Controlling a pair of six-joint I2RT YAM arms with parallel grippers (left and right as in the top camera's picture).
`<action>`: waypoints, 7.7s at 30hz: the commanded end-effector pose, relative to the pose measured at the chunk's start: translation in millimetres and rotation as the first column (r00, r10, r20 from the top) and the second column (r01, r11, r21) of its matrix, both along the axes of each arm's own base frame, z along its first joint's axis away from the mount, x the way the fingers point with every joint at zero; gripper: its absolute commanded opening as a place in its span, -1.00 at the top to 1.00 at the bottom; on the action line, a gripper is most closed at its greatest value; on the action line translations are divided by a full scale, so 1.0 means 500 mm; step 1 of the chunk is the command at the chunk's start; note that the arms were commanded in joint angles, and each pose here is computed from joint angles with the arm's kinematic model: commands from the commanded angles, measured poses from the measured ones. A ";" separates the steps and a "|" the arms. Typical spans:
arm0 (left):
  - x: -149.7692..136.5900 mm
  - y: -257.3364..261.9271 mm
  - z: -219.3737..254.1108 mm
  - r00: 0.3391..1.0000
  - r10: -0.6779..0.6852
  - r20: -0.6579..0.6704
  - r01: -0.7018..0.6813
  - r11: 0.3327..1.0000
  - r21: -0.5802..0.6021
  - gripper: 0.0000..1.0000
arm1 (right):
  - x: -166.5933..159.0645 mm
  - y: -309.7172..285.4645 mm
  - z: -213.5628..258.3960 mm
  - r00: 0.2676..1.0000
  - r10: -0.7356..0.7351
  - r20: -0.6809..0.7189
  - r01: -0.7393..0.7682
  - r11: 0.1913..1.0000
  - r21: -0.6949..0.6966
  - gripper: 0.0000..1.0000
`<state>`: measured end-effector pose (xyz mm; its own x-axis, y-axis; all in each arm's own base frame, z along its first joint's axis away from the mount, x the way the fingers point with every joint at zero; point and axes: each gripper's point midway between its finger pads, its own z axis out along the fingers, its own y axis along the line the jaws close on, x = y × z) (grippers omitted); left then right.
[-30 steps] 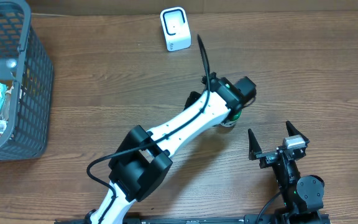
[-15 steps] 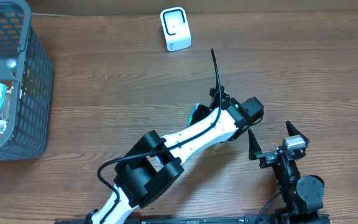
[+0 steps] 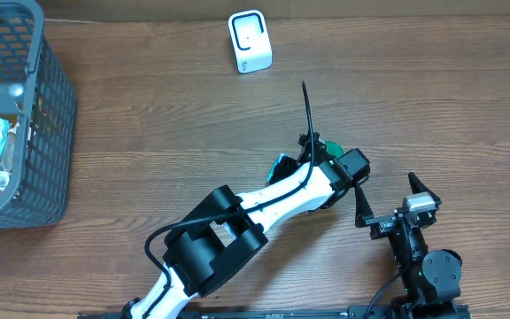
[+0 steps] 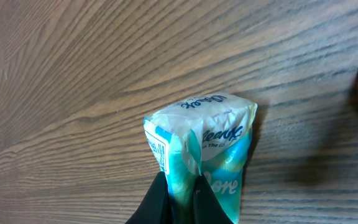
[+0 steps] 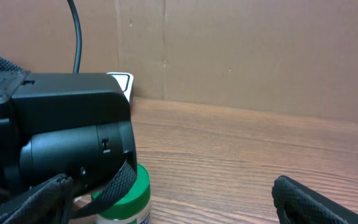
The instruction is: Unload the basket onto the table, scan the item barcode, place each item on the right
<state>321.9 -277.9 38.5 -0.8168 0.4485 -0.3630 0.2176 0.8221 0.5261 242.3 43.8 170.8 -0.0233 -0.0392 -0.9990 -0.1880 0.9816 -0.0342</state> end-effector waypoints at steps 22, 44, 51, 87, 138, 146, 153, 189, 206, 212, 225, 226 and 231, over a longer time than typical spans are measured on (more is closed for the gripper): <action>-0.005 -0.031 0.006 0.999 -0.031 -0.028 0.030 0.999 -0.029 0.45 | 0.001 -0.003 -0.002 1.000 -0.007 0.006 0.007 1.000 0.004 -1.00; 0.038 0.015 0.055 0.929 0.090 -0.360 -0.192 0.947 -0.258 -0.35 | 0.001 -0.003 -0.002 1.000 -0.008 0.006 0.008 1.000 0.004 -1.00; 0.031 0.003 0.043 0.877 -0.051 -0.478 -0.139 0.925 -0.354 -0.33 | 0.001 -0.003 -0.002 1.000 -0.007 0.005 0.007 1.000 0.004 -1.00; 0.012 -0.031 -0.063 0.880 -0.013 -0.474 -0.224 0.870 -0.439 0.04 | 0.001 -0.003 -0.002 1.000 -0.007 0.006 0.007 1.000 0.004 -1.00; 0.372 0.523 0.763 0.760 0.415 0.500 -0.190 0.878 -0.440 -0.57 | 0.001 -0.003 -0.002 1.000 -0.007 0.006 0.007 1.000 0.004 -1.00; 0.351 0.726 0.737 0.687 0.576 0.443 -0.367 0.801 -0.473 -0.63 | 0.001 -0.003 -0.002 1.000 -0.007 0.006 0.007 1.000 0.004 -1.00; 0.311 0.862 0.696 0.665 0.676 0.318 -0.429 0.694 -0.578 -1.00 | 0.001 -0.003 -0.002 1.000 -0.008 0.005 0.008 1.000 0.004 -1.00; 0.230 1.064 0.273 0.822 0.532 -0.202 -0.537 0.607 -0.586 -1.00 | 0.001 -0.003 -0.002 1.000 -0.007 0.005 0.007 1.000 0.004 -1.00; 0.260 1.051 0.181 0.864 0.466 -0.191 -0.472 0.615 -0.632 -0.09 | 0.001 -0.003 -0.002 1.000 -0.007 0.006 0.007 1.000 0.004 -1.00; 0.263 1.054 0.186 0.845 0.500 -0.189 -0.491 0.586 -0.645 0.30 | 0.001 -0.003 -0.002 1.000 -0.007 0.006 0.007 1.000 0.004 -1.00; 0.235 1.061 0.655 0.704 0.644 0.298 -0.306 0.654 -0.691 0.40 | 0.001 -0.003 -0.002 1.000 -0.007 0.006 0.007 1.000 0.004 -1.00; 0.226 1.055 0.683 0.690 0.647 0.325 -0.290 0.658 -0.695 0.40 | 0.001 -0.003 -0.002 1.000 -0.007 0.006 0.007 1.000 0.004 -1.00; 0.144 0.988 0.867 0.583 0.650 0.488 -0.148 0.675 -0.723 0.42 | 0.001 -0.003 -0.002 1.000 -0.007 0.005 0.007 1.000 0.004 -1.00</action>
<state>424.5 246.2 395.8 -0.4214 -0.3580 -0.8332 -0.4368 0.8853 -0.1595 242.3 43.9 171.6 -0.0199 -0.0387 -0.9991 -0.1879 0.9816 -0.0343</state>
